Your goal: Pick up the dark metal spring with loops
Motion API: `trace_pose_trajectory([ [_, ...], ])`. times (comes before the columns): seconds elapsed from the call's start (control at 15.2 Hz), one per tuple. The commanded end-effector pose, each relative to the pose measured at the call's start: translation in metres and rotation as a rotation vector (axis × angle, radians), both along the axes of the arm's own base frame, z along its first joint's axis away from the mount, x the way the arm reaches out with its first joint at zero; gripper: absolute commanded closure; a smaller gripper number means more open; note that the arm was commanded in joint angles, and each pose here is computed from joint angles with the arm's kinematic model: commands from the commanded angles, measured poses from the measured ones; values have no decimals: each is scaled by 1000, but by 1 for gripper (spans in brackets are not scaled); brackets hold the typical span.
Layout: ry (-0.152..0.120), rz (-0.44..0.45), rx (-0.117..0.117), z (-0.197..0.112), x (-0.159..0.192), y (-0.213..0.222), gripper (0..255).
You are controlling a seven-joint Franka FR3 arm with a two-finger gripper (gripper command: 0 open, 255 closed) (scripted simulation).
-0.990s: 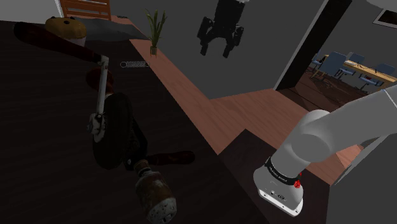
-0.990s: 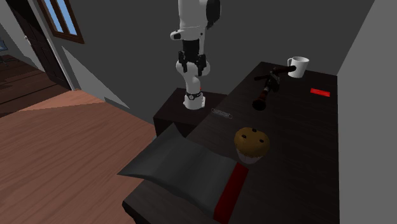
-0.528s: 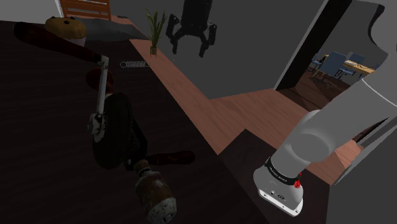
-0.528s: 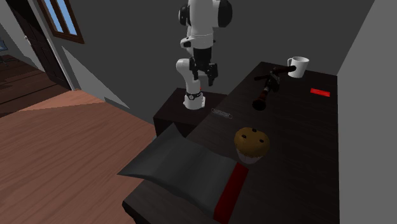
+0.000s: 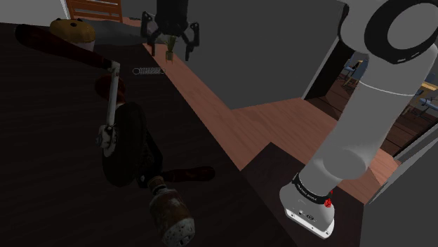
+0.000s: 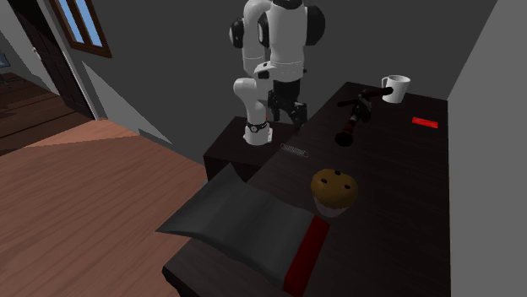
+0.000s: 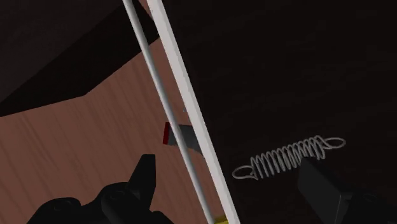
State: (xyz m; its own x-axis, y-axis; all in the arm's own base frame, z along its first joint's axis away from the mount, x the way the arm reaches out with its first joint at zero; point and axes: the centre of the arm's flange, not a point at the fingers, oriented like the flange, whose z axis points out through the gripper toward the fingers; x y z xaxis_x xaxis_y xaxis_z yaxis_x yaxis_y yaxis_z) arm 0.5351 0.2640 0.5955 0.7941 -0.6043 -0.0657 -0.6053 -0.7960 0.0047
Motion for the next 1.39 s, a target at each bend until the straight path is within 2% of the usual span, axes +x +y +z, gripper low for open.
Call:
trace_pose_trajectory([
  [0.0,14,-42,-2,-4,20,17,0],
  [0.2,32,-92,-4,-10,51,38,0],
  [0.79,32,-92,-3,-50,51,38,0],
  [0.86,32,-92,-4,-50,51,39,255],
  [1.32,32,-92,-4,-49,51,38,255],
])
